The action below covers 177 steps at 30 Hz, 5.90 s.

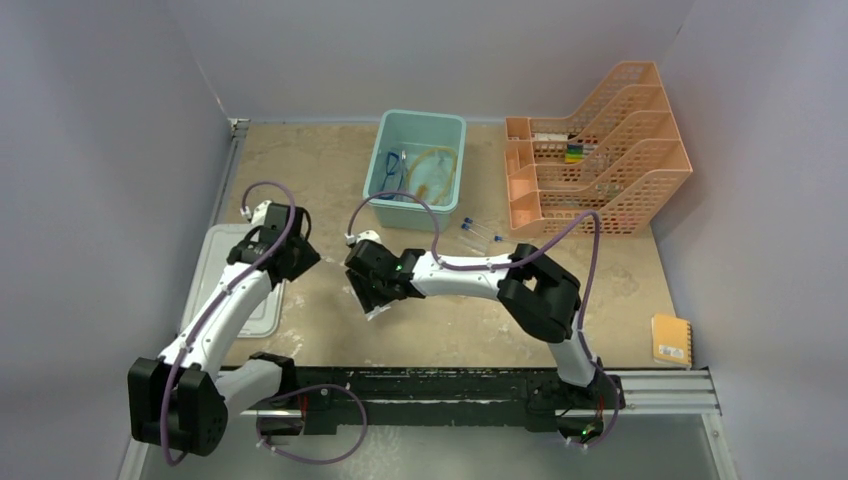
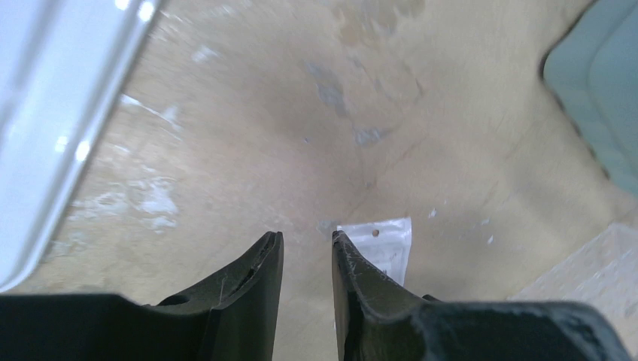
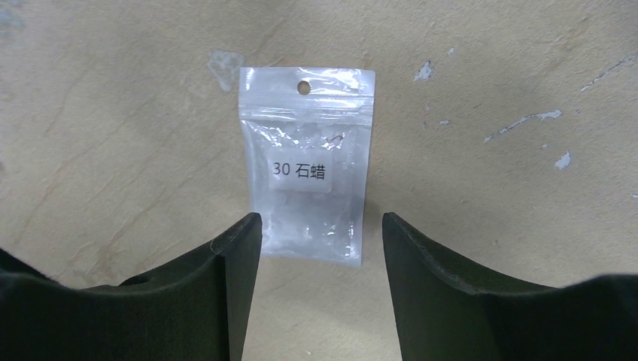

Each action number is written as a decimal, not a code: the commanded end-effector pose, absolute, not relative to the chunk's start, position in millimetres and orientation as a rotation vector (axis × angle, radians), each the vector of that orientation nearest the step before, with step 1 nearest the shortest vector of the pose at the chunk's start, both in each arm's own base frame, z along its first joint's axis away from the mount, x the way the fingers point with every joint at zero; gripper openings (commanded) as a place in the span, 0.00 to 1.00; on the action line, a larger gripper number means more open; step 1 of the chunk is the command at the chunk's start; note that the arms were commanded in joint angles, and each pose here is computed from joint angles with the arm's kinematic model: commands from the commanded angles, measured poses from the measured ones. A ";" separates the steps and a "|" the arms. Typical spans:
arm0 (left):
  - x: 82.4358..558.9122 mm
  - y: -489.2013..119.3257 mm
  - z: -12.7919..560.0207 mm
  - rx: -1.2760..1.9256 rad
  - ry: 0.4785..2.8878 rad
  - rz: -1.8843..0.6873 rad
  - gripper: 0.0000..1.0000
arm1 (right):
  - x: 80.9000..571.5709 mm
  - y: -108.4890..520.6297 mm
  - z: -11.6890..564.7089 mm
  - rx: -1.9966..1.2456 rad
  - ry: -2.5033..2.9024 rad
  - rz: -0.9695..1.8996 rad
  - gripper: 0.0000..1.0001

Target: Organize the chemistry lab equipment

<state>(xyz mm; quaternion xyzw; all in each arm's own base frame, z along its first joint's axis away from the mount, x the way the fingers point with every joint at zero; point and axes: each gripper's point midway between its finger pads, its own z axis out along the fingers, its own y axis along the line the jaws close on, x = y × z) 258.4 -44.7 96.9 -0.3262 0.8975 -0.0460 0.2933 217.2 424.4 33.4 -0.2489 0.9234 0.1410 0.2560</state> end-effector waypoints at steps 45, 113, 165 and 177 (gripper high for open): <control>318.1 -63.4 222.3 -0.738 2.154 -0.381 0.42 | 411.0 309.4 271.2 -0.100 2.097 0.312 0.09; 329.7 -37.5 165.2 -0.732 2.233 -0.088 0.77 | 312.2 152.4 156.2 0.417 2.421 0.234 0.65; 355.8 -4.6 36.7 -1.060 2.518 -0.407 0.32 | 385.2 134.8 113.1 0.303 2.418 0.159 0.63; 332.7 3.2 46.2 -0.854 2.568 0.159 0.66 | 389.3 130.4 110.7 0.312 2.424 0.176 0.63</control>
